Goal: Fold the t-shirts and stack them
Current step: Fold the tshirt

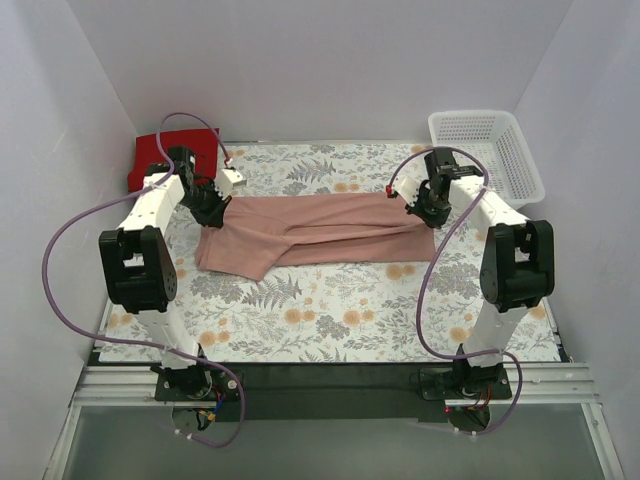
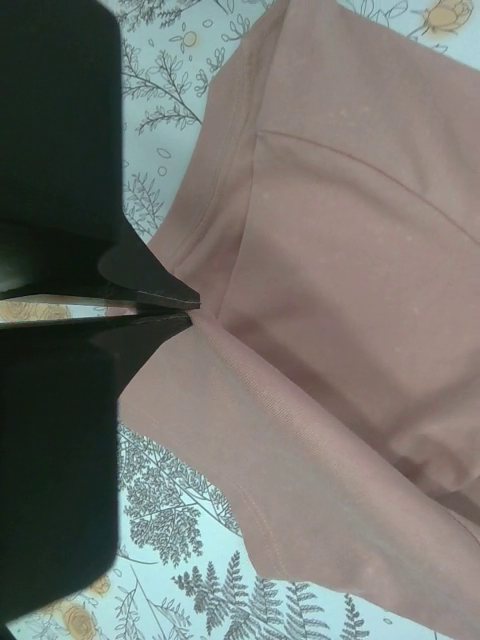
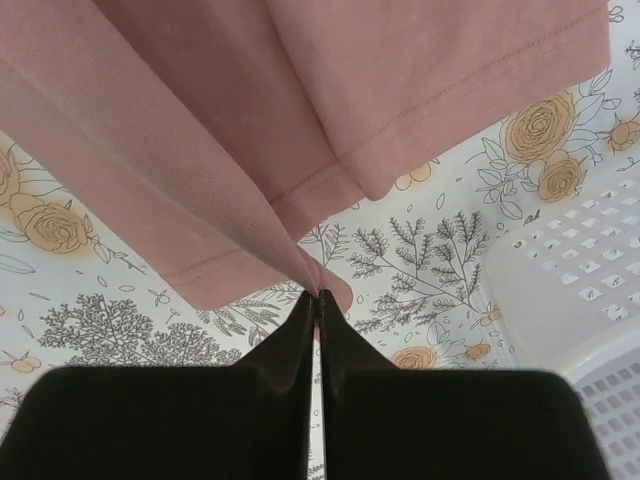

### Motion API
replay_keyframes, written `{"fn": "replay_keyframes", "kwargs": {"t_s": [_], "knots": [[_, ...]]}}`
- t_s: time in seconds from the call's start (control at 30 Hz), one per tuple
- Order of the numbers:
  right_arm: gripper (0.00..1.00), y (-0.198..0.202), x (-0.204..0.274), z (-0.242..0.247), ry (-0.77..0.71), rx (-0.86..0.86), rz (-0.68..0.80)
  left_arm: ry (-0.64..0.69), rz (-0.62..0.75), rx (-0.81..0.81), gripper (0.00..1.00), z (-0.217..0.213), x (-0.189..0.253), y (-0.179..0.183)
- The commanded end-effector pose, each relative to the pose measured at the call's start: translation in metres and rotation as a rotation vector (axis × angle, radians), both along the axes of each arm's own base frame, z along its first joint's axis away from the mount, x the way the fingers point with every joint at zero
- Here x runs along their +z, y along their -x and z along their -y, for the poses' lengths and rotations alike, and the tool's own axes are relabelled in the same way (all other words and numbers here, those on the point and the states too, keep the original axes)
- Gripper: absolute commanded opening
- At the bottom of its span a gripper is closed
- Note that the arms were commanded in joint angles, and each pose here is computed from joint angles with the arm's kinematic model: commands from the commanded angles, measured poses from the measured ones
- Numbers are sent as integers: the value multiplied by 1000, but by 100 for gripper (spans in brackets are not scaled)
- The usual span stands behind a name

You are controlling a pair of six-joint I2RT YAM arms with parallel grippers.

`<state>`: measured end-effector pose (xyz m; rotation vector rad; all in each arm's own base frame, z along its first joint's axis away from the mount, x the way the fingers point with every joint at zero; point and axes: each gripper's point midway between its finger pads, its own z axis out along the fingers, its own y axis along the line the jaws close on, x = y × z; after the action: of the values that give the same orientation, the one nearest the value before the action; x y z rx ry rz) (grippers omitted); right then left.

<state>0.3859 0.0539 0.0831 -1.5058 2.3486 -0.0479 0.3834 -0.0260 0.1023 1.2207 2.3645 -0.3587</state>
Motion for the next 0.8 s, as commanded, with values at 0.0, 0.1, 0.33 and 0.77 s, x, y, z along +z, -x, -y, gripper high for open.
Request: {"fn": "replay_keyframes", "kwargs": {"t_s": [0.0, 0.1, 0.33, 0.77], "knots": [[1, -16, 11, 3, 14, 18, 32, 5, 75, 10, 0, -3, 17, -20], [1, -23, 9, 3, 17, 17, 31, 4, 67, 12, 0, -4, 12, -25], [1, -36, 2, 2, 22, 22, 27, -5, 52, 21, 0, -8, -1, -30], [1, -48, -10, 2, 35, 15, 11, -8, 39, 55, 0, -12, -17, -37]]}}
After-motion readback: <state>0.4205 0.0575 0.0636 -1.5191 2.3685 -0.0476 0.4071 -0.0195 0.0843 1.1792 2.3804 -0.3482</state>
